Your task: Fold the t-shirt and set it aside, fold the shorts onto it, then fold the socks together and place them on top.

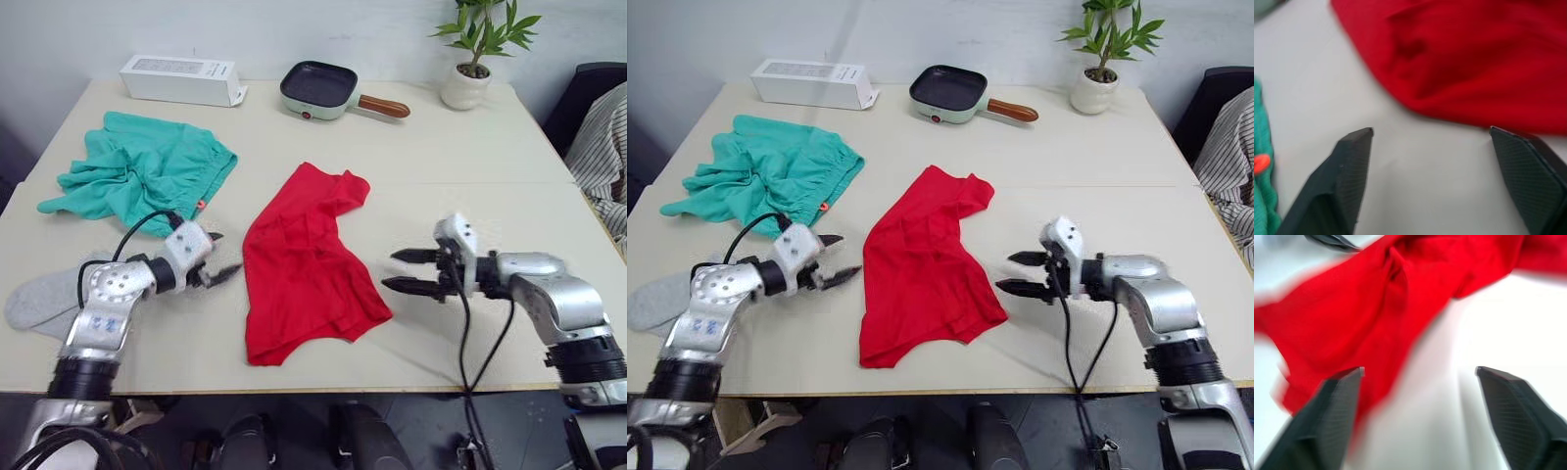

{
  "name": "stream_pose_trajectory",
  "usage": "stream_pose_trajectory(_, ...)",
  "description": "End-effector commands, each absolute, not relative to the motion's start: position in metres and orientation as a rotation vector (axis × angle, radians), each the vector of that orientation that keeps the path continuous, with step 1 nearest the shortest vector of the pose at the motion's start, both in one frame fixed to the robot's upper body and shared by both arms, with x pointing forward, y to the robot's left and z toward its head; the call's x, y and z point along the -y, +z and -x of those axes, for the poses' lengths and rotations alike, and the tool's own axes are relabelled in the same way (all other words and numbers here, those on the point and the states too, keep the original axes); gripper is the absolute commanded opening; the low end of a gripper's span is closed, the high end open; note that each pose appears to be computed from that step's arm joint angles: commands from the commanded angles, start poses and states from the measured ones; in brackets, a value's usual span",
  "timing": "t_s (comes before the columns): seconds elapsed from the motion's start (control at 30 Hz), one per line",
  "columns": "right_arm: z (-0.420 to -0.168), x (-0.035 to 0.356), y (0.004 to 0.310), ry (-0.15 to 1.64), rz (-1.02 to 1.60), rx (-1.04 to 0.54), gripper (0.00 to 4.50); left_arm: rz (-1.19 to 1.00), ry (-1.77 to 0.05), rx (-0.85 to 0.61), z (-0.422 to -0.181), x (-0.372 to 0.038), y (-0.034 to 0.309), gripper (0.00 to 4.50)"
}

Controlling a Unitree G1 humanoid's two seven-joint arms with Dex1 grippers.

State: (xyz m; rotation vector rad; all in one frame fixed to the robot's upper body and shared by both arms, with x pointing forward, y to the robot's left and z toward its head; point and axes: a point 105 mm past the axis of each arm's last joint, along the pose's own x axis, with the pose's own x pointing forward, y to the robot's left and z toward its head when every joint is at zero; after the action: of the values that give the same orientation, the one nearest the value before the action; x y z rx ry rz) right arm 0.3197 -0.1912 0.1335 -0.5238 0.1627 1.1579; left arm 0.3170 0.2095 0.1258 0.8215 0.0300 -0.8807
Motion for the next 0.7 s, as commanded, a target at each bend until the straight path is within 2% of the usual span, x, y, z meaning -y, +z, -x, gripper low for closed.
stream_pose_trajectory(0.03, -0.312, 0.201, 0.129, 1.239, 0.796, -0.013, 4.46, -1.068, -1.038, 0.089, -0.295, -0.204, 0.120, 4.44)
stream_pose_trajectory(0.17, -0.306, 0.201, 0.117, 1.315, 1.003, 0.134, 4.46, -1.227, -1.124, 0.151, -0.282, -0.210, 0.103, 4.44)
stream_pose_trajectory(0.43, -0.305, 0.163, 0.101, 1.442, 1.115, 0.337, 4.46, -1.267, -1.273, 0.315, -0.273, -0.178, 0.093, 4.44)
stream_pose_trajectory(0.7, -0.309, 0.138, 0.090, 1.513, 1.158, 0.383, 4.46, -1.305, -1.331, 0.389, -0.276, -0.164, 0.089, 4.44)
